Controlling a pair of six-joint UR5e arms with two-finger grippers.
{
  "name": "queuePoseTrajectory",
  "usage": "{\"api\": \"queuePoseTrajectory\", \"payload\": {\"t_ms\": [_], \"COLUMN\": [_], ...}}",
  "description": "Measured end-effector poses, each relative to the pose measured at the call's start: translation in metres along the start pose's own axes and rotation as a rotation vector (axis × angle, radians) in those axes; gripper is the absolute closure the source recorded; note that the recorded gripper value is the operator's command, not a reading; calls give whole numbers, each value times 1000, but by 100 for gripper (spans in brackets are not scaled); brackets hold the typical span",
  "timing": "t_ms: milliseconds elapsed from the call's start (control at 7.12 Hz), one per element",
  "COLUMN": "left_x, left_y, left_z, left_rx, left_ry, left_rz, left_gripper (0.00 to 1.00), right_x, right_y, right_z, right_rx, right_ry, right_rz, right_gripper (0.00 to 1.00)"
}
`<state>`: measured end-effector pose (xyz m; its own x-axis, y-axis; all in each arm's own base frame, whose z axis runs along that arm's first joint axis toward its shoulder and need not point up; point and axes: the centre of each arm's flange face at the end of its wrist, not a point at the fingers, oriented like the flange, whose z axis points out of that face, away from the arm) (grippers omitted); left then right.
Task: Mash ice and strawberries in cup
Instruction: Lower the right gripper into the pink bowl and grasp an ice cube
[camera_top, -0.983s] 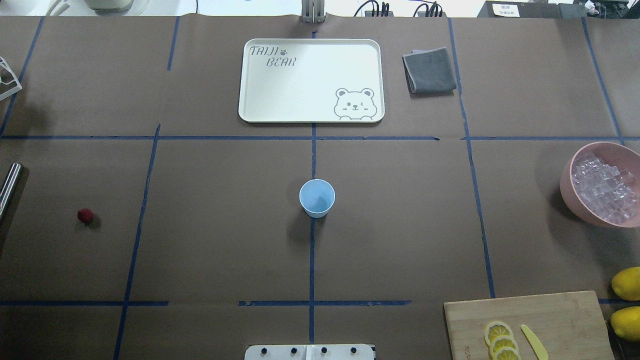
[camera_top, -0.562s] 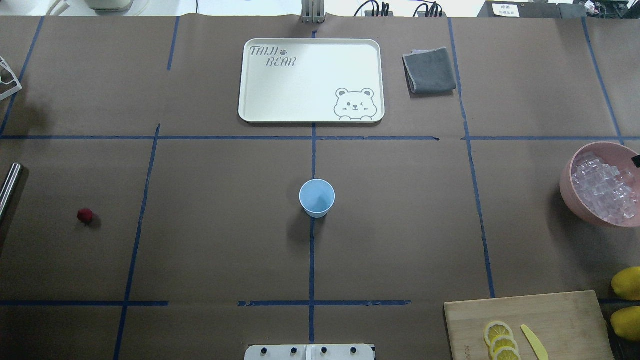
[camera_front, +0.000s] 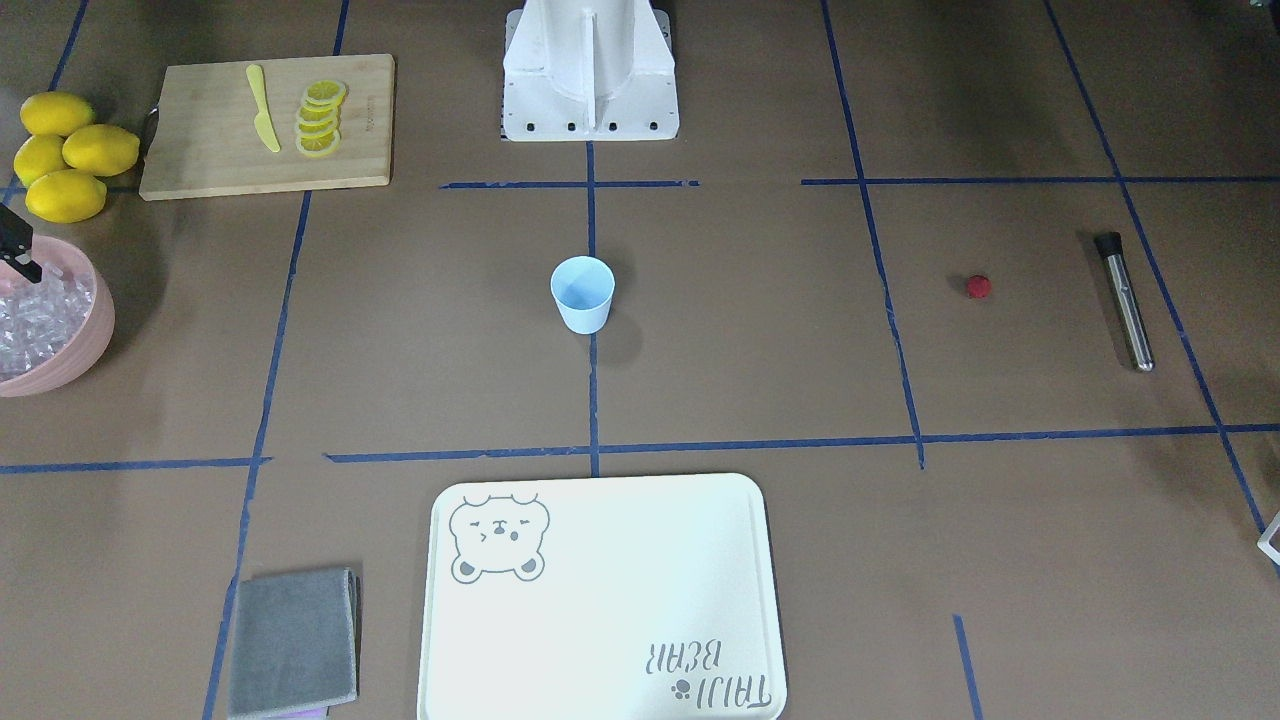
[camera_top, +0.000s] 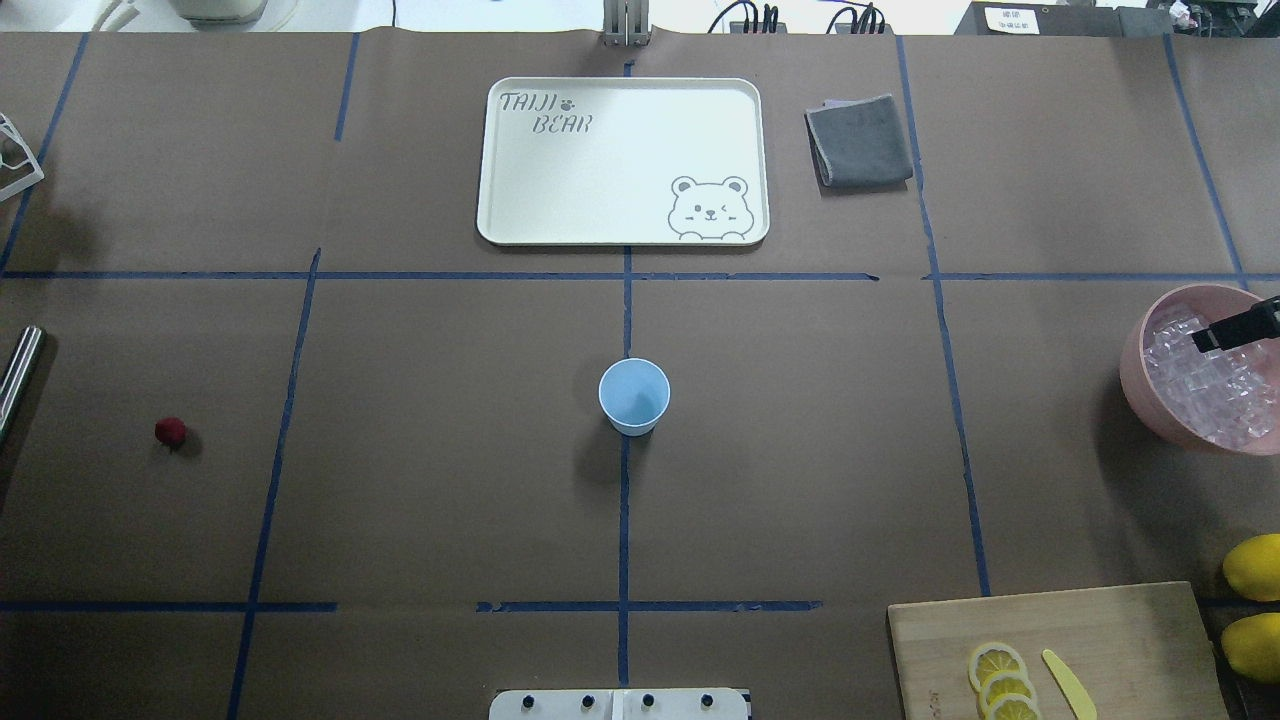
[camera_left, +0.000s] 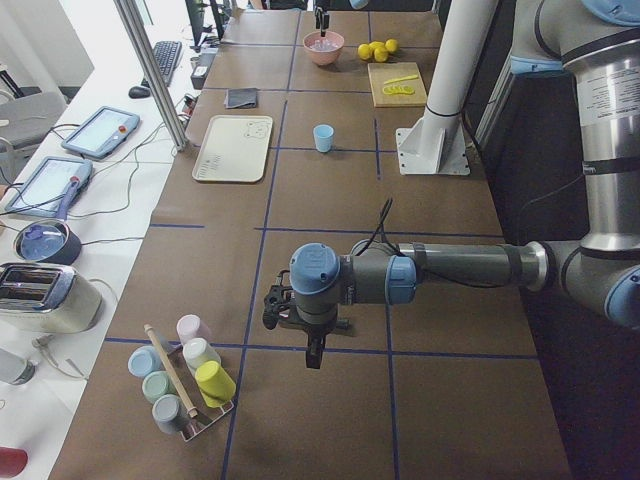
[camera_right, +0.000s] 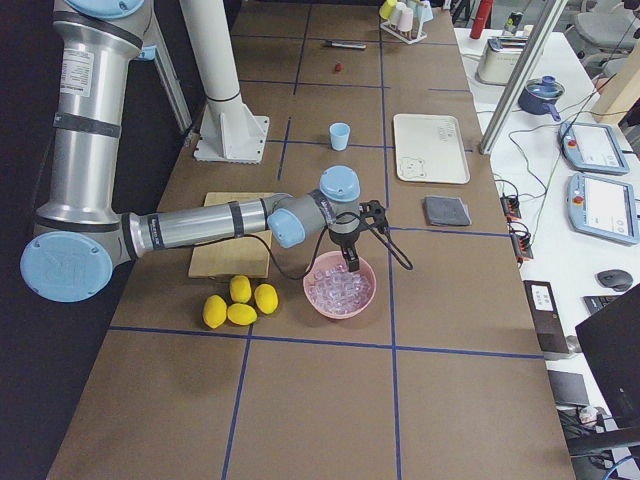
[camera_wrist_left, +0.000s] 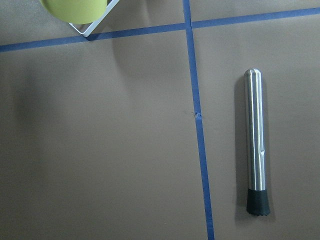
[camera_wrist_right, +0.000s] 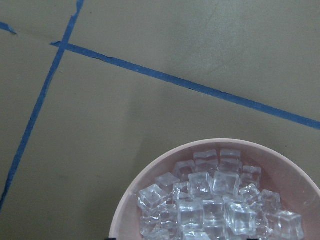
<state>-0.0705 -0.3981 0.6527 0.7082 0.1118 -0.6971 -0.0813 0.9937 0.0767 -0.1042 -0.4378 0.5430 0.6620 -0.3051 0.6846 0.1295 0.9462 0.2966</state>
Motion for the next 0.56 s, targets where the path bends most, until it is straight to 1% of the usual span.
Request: {"api": "queuePoseTrajectory", "payload": {"t_ms": [281,562], "left_x": [0,0], "left_y": [0,0], "left_z": [0,0], "left_rx": [0,0], "left_ry": [0,0], "left_rz": [1,1], "left_gripper": [0,0], "right_x": [1,-3], "right_y": [3,5], "right_z": [16,30], "right_rx": [-29,-50], "right_ry": [6,25], "right_rz": [0,-15], "right_gripper": [19,23]}}
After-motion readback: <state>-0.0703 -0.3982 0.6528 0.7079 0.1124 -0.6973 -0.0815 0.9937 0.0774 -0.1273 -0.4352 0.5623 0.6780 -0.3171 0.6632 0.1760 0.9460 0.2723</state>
